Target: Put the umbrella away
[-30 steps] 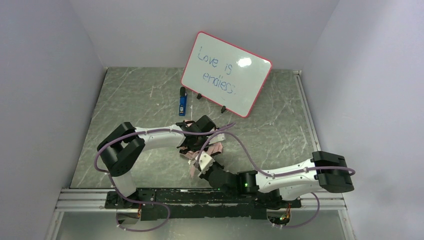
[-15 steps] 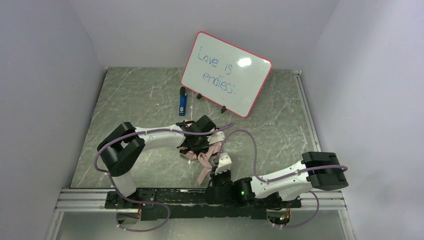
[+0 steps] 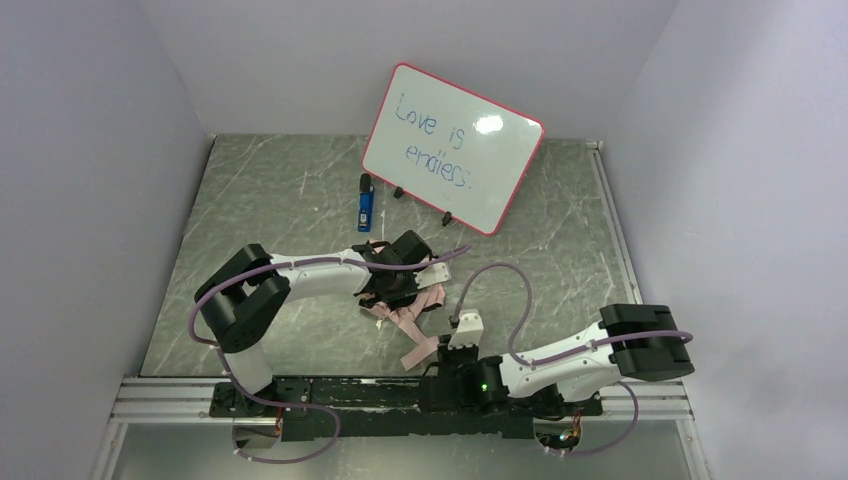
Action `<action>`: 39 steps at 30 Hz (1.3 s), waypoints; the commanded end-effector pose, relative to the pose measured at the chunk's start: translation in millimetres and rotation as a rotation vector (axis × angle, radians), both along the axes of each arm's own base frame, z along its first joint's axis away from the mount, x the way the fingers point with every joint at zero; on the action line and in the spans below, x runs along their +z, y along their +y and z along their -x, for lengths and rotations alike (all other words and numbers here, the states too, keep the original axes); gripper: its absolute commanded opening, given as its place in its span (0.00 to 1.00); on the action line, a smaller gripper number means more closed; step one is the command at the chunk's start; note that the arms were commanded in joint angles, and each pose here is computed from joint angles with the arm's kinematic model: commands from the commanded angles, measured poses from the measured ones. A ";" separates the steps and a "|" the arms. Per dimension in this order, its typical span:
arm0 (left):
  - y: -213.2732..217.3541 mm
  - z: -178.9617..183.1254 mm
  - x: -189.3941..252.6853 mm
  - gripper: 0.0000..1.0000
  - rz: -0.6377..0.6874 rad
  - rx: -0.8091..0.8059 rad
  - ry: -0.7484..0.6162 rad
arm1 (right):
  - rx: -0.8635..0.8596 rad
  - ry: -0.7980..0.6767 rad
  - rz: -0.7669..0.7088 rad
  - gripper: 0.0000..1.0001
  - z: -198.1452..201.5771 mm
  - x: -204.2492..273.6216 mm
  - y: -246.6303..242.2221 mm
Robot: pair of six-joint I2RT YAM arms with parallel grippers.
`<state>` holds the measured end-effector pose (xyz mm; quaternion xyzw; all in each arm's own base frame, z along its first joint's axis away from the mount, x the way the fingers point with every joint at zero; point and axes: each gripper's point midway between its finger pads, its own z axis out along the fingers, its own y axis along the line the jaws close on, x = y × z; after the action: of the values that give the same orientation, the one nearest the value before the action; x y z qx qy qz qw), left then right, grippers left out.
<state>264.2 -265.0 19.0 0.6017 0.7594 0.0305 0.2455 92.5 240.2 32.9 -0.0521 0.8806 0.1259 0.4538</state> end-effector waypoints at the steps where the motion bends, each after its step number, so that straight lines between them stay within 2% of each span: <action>1: 50.6 24.0 -50.4 0.05 -0.210 0.014 0.124 | 0.014 0.017 -0.026 0.24 15.5 -2.7 -9.2; 5: 50.5 23.7 -50.7 0.05 -0.211 0.013 0.124 | 0.020 0.019 0.010 0.28 21.0 2.6 -18.2; 12: 49.9 23.7 -51.8 0.05 -0.214 0.011 0.127 | 0.057 -0.066 0.106 0.37 19.0 37.0 -23.9; 16: 49.9 23.6 -51.9 0.05 -0.215 0.010 0.126 | 0.082 -0.093 0.091 0.43 12.0 45.1 -12.1; 20: 50.3 23.7 -52.2 0.05 -0.217 0.011 0.128 | 0.119 -0.054 0.041 0.47 -1.7 41.8 7.0; 26: 50.0 23.7 -51.4 0.05 -0.216 0.009 0.127 | 0.134 -0.026 0.000 0.48 -28.3 38.0 19.8; 39: 50.2 23.7 -51.1 0.05 -0.215 0.010 0.128 | 0.182 0.045 0.182 0.48 -26.4 0.1 6.3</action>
<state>264.3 -265.1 18.6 0.6027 0.7600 0.0316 0.2410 120.6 253.1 36.5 -0.1560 0.8870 0.0982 0.4233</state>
